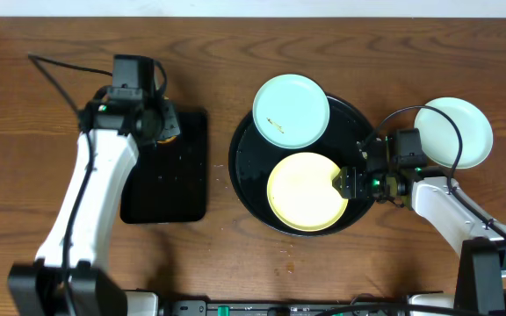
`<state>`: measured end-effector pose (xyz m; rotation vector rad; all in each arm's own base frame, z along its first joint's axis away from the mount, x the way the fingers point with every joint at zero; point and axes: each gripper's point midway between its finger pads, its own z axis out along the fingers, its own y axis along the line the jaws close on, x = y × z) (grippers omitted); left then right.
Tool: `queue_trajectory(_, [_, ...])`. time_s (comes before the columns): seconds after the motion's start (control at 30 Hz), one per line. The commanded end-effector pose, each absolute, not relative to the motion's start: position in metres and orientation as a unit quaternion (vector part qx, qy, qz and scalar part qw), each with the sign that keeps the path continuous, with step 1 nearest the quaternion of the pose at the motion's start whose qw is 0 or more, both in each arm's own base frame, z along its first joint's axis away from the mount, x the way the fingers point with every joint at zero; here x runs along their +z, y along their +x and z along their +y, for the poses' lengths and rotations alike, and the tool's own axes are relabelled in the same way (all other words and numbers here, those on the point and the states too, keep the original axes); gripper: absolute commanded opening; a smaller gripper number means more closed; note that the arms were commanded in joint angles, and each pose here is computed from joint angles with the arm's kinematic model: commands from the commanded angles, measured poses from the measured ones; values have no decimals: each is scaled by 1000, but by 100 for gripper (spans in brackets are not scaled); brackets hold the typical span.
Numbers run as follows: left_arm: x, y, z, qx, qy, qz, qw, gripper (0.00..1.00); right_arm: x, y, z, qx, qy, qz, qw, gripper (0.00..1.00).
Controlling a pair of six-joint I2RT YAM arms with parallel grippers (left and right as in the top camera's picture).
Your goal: Clean dirty plates on tray and stack at the side
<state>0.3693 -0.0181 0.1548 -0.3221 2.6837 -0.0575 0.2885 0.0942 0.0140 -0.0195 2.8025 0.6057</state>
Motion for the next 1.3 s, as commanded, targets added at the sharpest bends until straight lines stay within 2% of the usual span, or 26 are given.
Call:
queue_trajectory(0.0, [141, 373, -12, 0, -108, 974, 198, 7, 14, 289, 92, 212, -6, 968, 135, 76])
queue_trajectory(0.23, [135, 368, -11, 3, -108, 977, 182, 8, 14, 289, 92, 212, -6, 968, 135, 75])
queue_trajectory(0.3, [129, 362, -12, 5, -106, 980, 167, 12, 14, 289, 92, 212, -6, 968, 135, 75])
queue_trajectory(0.37, [112, 350, -13, 9, -104, 984, 142, 17, 14, 289, 92, 212, -6, 968, 135, 75])
queue_trajectory(0.63, [31, 315, -10, 23, -102, 993, 60, 17, 14, 288, 92, 212, -6, 968, 134, 75])
queue_trajectory(0.67, [22, 314, -10, 24, -102, 993, 55, 30, 14, 288, 92, 212, -6, 968, 134, 75])
queue_trajectory(0.73, [13, 313, -10, 26, -102, 993, 46, 66, 14, 288, 92, 212, -6, 968, 133, 75])
queue_trajectory(0.77, [10, 313, -10, 26, -102, 993, 45, 78, 14, 288, 92, 212, -6, 968, 134, 74])
queue_trajectory(0.8, [9, 314, -10, 26, -102, 993, 44, 83, 14, 288, 92, 212, -6, 968, 134, 74])
queue_trajectory(1.0, [7, 313, -10, 27, -102, 994, 42, 83, 14, 288, 92, 212, -6, 968, 133, 74])
queue_trajectory(1.03, [6, 313, -10, 27, -102, 994, 41, 77, 14, 288, 92, 212, -6, 968, 134, 74])
queue_trajectory(1.1, [5, 314, -10, 27, -102, 994, 42, 48, 14, 288, 92, 212, -6, 968, 134, 74])
queue_trajectory(1.13, [4, 315, -10, 27, -102, 994, 43, 38, 14, 288, 92, 212, -6, 968, 134, 74])
queue_trajectory(1.17, [4, 316, -10, 26, -102, 993, 45, 37, 14, 288, 92, 212, -6, 968, 134, 74])
queue_trajectory(1.2, [5, 317, -10, 26, -102, 993, 47, 42, 14, 288, 92, 212, -6, 968, 133, 74])
queue_trajectory(1.27, [5, 318, -10, 26, -102, 993, 48, 68, 14, 288, 92, 212, -6, 968, 133, 74])
